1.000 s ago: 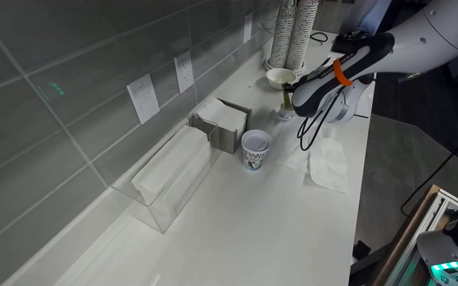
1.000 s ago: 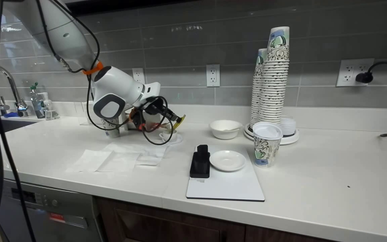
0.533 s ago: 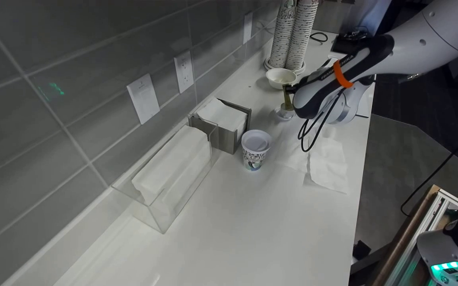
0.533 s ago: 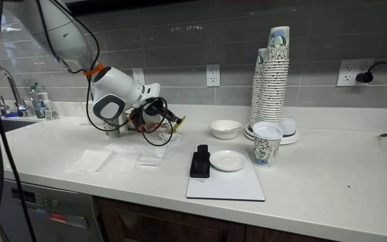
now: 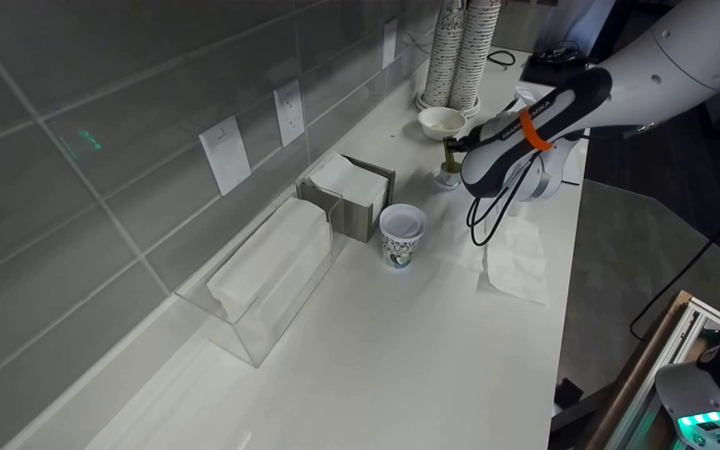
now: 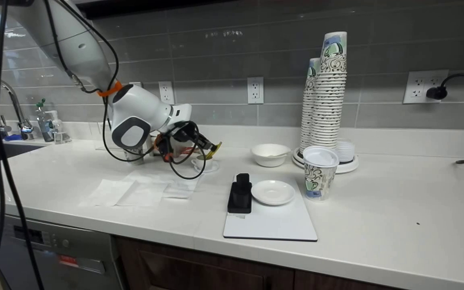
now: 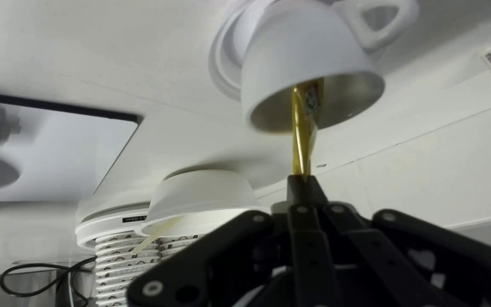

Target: Put the yellow in the small cup

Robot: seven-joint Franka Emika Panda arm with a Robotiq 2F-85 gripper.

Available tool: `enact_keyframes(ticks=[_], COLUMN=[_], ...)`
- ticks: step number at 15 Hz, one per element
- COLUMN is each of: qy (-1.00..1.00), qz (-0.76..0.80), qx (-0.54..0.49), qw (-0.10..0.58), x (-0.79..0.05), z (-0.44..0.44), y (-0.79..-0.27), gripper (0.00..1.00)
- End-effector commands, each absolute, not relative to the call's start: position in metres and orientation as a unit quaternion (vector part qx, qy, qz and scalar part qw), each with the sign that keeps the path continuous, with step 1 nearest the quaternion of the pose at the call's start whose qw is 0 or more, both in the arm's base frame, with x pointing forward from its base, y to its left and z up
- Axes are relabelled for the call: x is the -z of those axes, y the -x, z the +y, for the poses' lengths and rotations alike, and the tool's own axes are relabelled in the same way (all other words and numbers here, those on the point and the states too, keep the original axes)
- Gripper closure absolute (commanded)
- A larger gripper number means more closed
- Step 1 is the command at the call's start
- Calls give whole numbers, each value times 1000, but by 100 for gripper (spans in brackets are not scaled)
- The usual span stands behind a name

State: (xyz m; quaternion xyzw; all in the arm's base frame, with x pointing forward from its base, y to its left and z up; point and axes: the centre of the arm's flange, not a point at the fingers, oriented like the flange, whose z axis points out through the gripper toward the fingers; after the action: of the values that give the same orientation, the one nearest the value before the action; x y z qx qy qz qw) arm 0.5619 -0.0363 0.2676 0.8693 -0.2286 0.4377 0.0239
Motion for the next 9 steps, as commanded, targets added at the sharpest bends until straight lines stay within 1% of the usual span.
enact_keyframes(ticks=[1,3,4,5,9], qy=[-862,-862,-865,-866,-869], qz=[-240,-243,-240,-238,-223], qx=[-447,-445,-441,-440,-440], qw=[17,16,21,20,38], x=[-262,-261,-259,-259,-256], z=[-31,-28,-28,-27,-21], y=[-557,-556,-555,-554,-538], gripper=[100,100,74,72,46])
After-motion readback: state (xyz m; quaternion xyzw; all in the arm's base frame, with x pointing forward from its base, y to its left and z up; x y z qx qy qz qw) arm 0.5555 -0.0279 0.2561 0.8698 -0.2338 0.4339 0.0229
